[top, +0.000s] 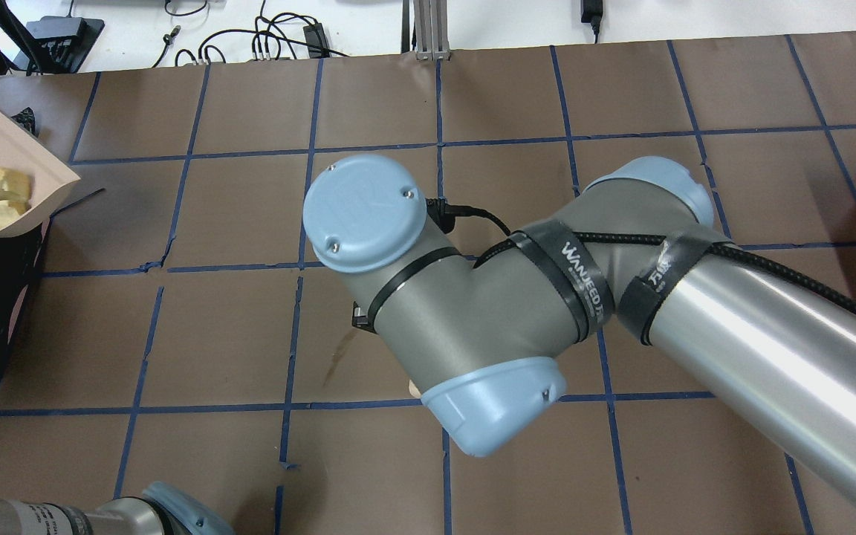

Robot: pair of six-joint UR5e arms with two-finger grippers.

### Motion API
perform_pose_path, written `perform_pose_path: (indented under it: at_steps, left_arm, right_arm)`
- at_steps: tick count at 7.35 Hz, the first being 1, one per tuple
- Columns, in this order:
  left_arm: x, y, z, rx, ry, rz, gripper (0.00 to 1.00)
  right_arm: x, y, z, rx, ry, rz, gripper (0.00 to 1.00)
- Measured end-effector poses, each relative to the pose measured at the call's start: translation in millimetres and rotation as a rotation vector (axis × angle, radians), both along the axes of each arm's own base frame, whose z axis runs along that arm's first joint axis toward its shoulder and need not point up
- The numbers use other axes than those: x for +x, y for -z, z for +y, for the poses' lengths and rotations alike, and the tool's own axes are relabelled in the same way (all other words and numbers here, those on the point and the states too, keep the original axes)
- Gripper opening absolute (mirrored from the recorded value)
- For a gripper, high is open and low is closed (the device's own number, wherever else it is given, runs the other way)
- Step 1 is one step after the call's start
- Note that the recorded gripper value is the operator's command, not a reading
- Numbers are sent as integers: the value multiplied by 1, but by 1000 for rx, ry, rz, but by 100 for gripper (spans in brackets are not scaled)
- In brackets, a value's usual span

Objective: Sweep and dump trash in nearest bin
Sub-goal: 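Lift the loaded dustpan with the left gripper while the right gripper withdraws the brush, then hold the dustpan over the black trash bag with the left gripper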

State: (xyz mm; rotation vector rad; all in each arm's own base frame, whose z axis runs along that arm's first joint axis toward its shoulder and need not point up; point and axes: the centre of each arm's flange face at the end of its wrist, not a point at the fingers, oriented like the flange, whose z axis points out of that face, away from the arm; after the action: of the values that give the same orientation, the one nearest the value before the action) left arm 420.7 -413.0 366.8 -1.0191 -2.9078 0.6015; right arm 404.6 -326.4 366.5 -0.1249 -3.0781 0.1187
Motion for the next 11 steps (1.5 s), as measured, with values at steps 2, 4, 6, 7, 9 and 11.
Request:
perform_pose_path:
  at_steps: [2, 4, 6, 7, 9, 11]
  left_arm:
    - [41, -33, 24, 24, -50, 0, 3]
    - [82, -64, 36, 101, -60, -94, 3]
    - [120, -72, 38, 200, -33, -197, 3]
    - [133, -63, 37, 232, -22, -222, 3]
    - [143, -49, 34, 319, -16, -286, 3]
    - [139, -36, 15, 378, 7, -355, 3]
  right_arm:
    - [17, 20, 44, -33, 1, -25, 8]
    - [11, 52, 73, -53, -60, -35, 8]
    - [-7, 68, 92, -53, -108, -26, 8]
    - [-16, 72, 98, -58, -112, -31, 8]
    - [-23, 76, 102, -71, -115, -46, 8]
    - [-33, 87, 99, -73, -122, -50, 8]
